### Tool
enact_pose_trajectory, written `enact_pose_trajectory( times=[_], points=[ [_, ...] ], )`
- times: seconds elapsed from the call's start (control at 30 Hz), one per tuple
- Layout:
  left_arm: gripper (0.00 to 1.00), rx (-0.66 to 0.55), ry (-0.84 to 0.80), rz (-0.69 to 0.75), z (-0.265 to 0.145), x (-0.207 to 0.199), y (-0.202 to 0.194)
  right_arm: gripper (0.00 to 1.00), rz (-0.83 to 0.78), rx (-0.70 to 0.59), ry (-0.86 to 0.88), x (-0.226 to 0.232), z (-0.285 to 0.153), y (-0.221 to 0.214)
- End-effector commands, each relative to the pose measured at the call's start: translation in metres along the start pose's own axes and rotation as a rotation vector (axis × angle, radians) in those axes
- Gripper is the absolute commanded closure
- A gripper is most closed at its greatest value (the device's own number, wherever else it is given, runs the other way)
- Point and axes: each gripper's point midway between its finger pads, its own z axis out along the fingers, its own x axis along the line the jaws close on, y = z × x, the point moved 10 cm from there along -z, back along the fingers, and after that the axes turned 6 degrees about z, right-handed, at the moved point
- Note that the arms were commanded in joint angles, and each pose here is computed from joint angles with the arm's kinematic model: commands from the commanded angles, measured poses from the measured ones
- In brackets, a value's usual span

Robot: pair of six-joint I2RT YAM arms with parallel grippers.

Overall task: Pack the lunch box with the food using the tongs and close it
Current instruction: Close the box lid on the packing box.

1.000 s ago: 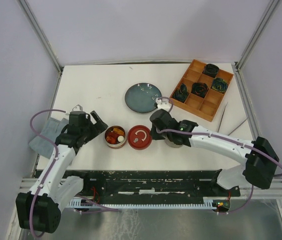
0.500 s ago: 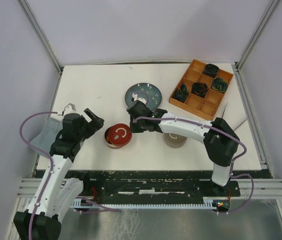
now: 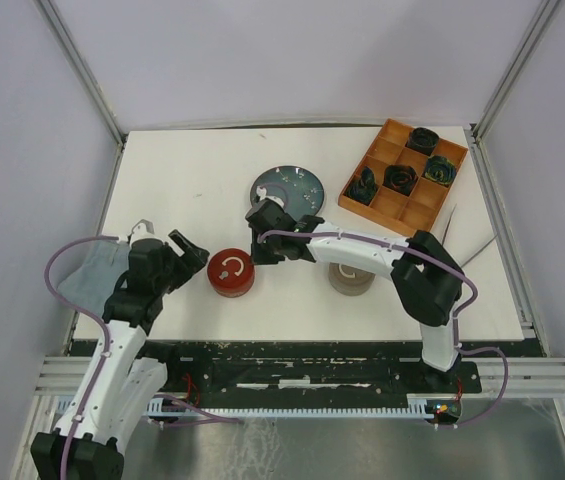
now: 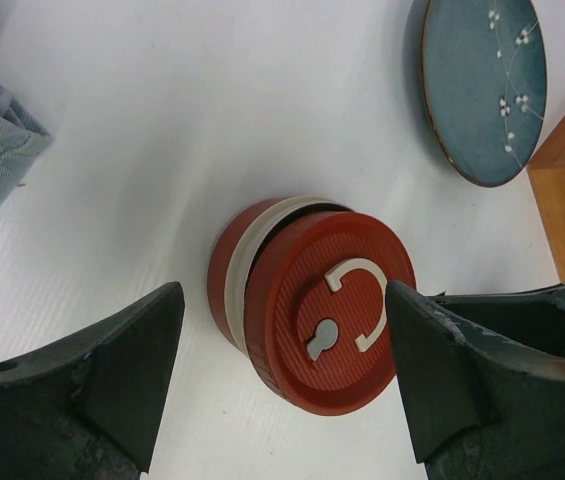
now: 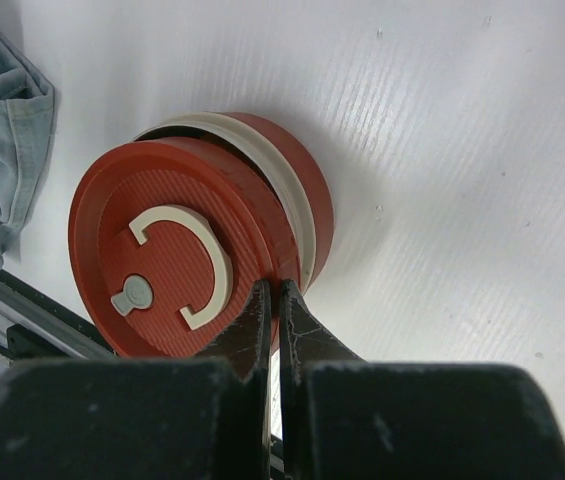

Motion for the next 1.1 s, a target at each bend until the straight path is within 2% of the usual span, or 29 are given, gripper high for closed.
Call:
enact_pose_trajectory(
  times=[0.0, 0.3, 1.07],
  points=[
    [0.14, 0.003, -0.046, -0.037, 0.002, -0.004, -0.001, 1.00, 0.019, -0.048, 0.070, 0.017, 0.003, 0.014],
    [0.24, -0.010, -0.034, -0.051, 0.003, 0.001, -0.005, 1.00, 0.020, -0.044, 0.061, 0.016, 0.014, 0.014],
    [0.45, 0.100, -0.061, -0.056, 0.029, 0.008, -0.028, 1.00, 0.032, -0.016, 0.028, 0.004, 0.017, 0.009]
  ],
)
